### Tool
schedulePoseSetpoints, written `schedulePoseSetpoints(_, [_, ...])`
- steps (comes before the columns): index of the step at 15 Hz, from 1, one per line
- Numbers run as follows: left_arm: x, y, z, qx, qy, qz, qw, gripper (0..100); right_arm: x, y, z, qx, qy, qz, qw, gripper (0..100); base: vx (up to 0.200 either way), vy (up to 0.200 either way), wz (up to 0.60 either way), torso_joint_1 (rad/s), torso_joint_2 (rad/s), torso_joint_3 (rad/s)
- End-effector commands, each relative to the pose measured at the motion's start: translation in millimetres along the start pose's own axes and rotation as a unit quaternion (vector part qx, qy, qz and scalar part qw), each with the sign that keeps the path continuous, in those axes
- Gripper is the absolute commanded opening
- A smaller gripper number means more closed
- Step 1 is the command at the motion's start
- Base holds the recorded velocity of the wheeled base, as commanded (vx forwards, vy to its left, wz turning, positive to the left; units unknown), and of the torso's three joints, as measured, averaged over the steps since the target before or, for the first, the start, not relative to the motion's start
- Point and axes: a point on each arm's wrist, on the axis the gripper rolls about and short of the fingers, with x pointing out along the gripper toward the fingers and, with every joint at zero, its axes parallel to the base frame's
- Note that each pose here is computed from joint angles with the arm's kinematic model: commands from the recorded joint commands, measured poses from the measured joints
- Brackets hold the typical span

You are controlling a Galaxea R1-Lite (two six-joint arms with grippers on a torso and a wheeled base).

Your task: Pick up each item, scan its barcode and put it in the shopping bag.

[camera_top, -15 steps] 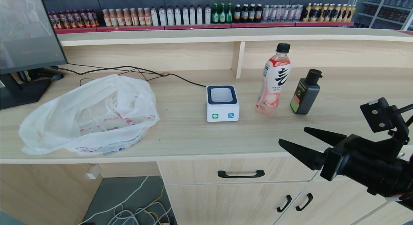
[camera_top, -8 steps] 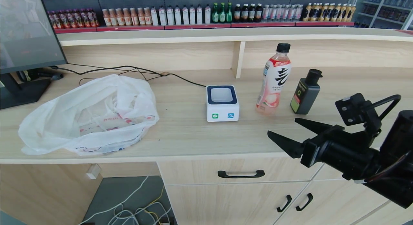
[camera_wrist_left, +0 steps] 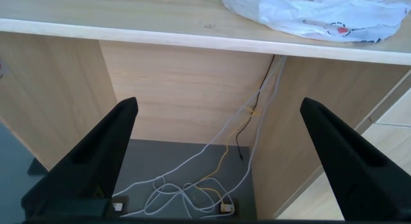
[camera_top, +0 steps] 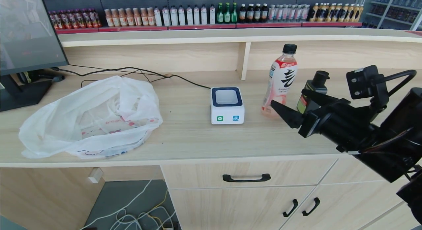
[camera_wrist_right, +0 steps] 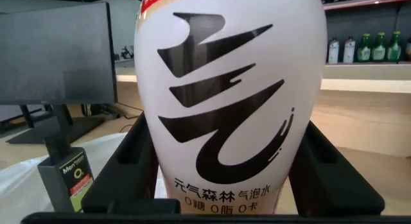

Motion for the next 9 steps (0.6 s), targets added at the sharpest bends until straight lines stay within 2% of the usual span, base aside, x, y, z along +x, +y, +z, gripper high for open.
schedulePoseSetpoints(1, [0.0,0.0,0.0,0.000,0.000,0.000,1.0000,100,-0.3,-2.1,-2.6,-0.002,0.004,-0.003,1.000,0,0.000,0.200,0.00,-0.002,0.00,0.002])
schedulePoseSetpoints(9, [0.0,0.0,0.0,0.000,0.000,-0.001,1.0000,100,-5.2,-1.2,-9.2,-0.002,0.020,-0.001,1.000,0,0.000,0.200,0.00,0.001,0.00,0.004])
